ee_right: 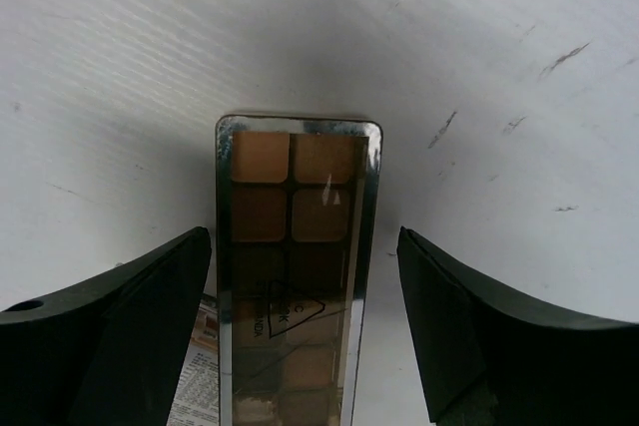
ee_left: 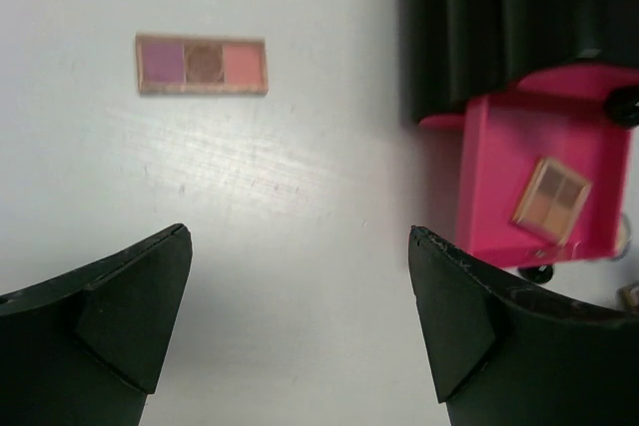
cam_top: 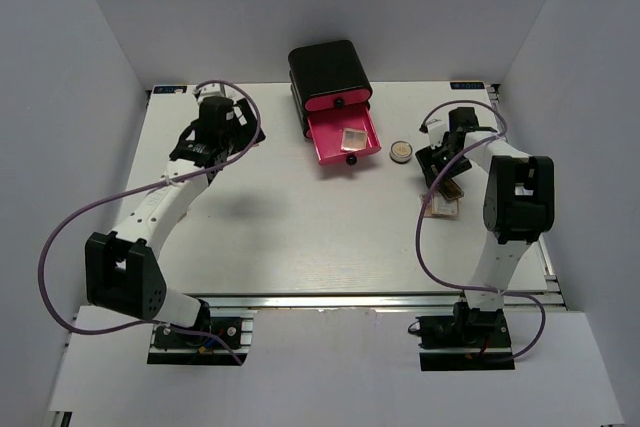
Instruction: Organize the makeup
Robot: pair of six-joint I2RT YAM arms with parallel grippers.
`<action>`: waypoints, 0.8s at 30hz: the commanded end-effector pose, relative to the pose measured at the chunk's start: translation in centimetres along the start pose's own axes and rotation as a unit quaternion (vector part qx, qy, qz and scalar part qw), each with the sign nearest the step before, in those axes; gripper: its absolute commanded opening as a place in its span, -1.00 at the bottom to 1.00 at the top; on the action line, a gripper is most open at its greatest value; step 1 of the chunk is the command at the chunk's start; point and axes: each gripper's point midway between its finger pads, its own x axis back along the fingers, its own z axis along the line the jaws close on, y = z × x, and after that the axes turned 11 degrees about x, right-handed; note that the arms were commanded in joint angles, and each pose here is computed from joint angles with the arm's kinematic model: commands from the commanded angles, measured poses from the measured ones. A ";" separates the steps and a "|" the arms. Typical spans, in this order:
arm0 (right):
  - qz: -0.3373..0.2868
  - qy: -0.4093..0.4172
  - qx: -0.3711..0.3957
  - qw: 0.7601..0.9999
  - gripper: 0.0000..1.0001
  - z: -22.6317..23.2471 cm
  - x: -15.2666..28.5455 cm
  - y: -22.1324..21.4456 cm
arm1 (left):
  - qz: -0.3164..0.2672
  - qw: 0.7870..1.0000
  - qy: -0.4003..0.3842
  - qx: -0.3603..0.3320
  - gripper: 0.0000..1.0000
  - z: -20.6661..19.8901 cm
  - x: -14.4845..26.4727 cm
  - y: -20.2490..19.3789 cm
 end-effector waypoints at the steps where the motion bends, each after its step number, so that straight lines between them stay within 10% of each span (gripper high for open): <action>1: 0.008 0.002 0.000 1.000 0.57 -0.5 0.2 0.0 | 0.016 1.000 -0.006 0.007 0.96 1.0 2.2 -0.7; 15: -0.143 0.044 -0.018 0.989 -0.86 -0.7 7.3 8.6 | 0.028 0.993 0.073 0.083 0.96 6.0 0.6 0.0; 24: -0.326 0.060 -0.094 0.939 -1.00 9.7 14.6 22.5 | 0.037 0.990 0.068 0.118 0.96 6.0 -0.2 -0.2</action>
